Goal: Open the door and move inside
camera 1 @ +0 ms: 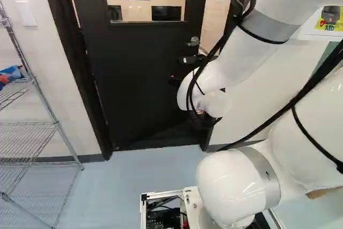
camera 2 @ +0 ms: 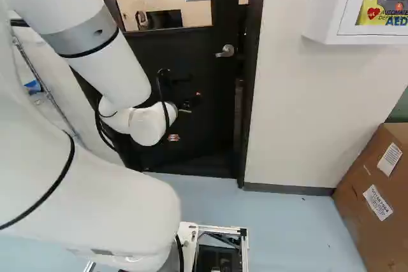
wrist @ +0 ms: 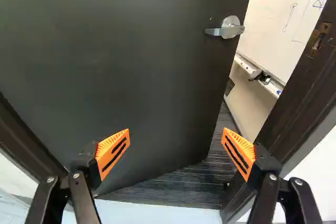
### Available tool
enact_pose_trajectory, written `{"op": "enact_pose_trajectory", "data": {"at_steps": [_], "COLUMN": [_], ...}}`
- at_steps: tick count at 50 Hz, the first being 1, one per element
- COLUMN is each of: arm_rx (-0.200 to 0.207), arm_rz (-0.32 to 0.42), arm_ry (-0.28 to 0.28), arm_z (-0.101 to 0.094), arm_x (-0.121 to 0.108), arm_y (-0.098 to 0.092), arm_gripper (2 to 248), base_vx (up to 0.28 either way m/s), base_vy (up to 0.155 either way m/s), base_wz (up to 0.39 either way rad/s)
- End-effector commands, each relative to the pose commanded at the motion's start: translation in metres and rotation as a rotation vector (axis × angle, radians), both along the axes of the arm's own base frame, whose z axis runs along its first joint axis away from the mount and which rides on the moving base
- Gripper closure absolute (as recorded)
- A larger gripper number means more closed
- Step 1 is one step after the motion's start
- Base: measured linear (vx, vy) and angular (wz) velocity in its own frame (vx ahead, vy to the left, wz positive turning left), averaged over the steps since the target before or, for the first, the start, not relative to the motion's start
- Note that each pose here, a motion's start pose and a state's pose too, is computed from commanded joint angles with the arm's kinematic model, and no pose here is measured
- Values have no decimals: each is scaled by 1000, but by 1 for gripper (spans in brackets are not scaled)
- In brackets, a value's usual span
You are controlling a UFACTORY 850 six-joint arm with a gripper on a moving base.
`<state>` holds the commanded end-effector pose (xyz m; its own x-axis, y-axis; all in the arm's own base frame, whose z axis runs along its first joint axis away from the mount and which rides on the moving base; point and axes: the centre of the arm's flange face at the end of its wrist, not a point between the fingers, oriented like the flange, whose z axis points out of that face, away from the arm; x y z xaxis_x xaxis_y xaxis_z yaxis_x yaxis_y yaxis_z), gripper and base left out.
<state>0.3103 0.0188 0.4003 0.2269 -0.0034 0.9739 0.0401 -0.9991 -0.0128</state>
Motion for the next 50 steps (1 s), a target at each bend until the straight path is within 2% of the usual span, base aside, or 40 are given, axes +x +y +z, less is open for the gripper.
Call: {"op": "enact_pose_trajectory", "data": {"at_steps": [17, 50], "arm_rx": [0, 0], "arm_rz": [0, 0], "arm_ry": [0, 0], "arm_z": [0, 0], "arm_x": [0, 0], "arm_y": [0, 0], "arm_gripper": [3, 3], "base_vx": [95, 100], "base_vy": [53, 94], "base_wz": [-140, -27]}}
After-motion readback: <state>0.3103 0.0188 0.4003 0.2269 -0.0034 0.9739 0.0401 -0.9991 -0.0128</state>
